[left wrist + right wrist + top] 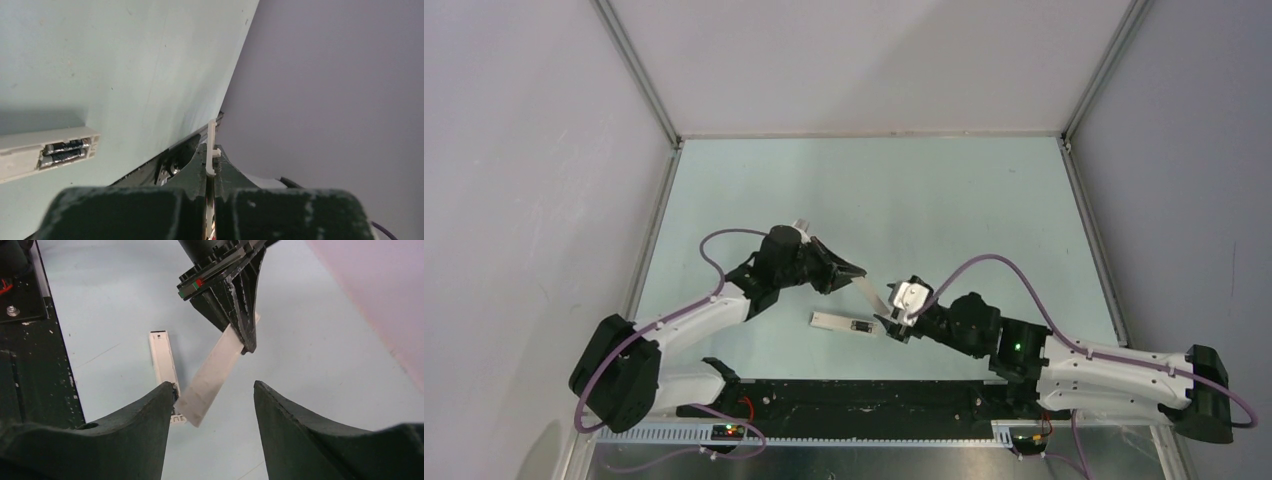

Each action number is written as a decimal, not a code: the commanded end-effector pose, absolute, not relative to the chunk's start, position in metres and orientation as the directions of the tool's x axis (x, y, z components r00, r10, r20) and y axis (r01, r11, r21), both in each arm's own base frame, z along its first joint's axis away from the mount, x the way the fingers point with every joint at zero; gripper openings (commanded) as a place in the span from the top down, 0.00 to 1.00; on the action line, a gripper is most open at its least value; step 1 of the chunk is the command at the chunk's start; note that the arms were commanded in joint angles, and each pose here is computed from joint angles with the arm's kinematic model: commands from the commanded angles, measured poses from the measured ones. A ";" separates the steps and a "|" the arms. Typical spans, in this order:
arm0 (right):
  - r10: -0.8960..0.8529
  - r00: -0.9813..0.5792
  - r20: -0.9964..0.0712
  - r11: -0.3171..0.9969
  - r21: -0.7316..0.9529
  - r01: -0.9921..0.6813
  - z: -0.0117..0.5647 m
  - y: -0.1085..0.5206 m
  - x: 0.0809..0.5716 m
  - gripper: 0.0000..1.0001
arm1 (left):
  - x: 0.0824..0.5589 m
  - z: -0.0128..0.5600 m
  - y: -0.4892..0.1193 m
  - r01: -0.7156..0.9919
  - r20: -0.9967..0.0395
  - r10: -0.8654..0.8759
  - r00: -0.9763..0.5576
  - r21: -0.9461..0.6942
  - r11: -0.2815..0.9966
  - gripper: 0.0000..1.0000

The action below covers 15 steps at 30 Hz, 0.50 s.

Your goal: Load the batteries into the remote control

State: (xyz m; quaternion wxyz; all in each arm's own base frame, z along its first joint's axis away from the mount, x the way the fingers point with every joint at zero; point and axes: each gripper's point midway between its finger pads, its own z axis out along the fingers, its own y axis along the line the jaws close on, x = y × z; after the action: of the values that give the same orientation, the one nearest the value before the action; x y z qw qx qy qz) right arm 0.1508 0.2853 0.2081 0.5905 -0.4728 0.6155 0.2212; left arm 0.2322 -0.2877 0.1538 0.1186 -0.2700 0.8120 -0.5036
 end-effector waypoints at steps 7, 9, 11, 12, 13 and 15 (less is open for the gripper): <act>-0.254 0.510 -0.822 0.391 -0.570 -0.723 0.265 0.280 0.137 0.34 | 0.196 0.222 -0.312 -0.174 0.088 -0.305 -0.948 -0.948 0.266 0.98; -0.255 0.539 -0.802 0.362 -0.597 -0.716 0.266 0.282 0.131 0.33 | 0.194 0.228 -0.314 -0.166 0.089 -0.283 -0.955 -0.952 0.259 0.98; -0.245 0.555 -0.795 0.336 -0.607 -0.720 0.266 0.284 0.125 0.32 | 0.195 0.228 -0.315 -0.168 0.091 -0.281 -0.955 -0.950 0.263 0.98; -0.234 0.562 -0.794 0.322 -0.608 -0.726 0.267 0.285 0.121 0.32 | 0.197 0.226 -0.316 -0.174 0.096 -0.282 -0.955 -0.948 0.267 0.98; -0.228 0.566 -0.792 0.315 -0.610 -0.727 0.268 0.286 0.119 0.32 | 0.198 0.224 -0.316 -0.176 0.096 -0.286 -0.953 -0.946 0.272 0.99; -0.222 0.569 -0.792 0.305 -0.611 -0.731 0.268 0.287 0.116 0.31 | 0.201 0.220 -0.316 -0.195 0.109 -0.296 -0.949 -0.940 0.279 0.99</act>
State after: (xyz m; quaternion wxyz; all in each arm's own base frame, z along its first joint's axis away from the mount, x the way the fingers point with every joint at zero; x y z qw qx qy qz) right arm 0.1227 0.2842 0.2532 0.6729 -0.5524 0.4566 0.1832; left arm 0.2019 -0.3110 0.2046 0.0504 -0.1743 0.8041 -0.5662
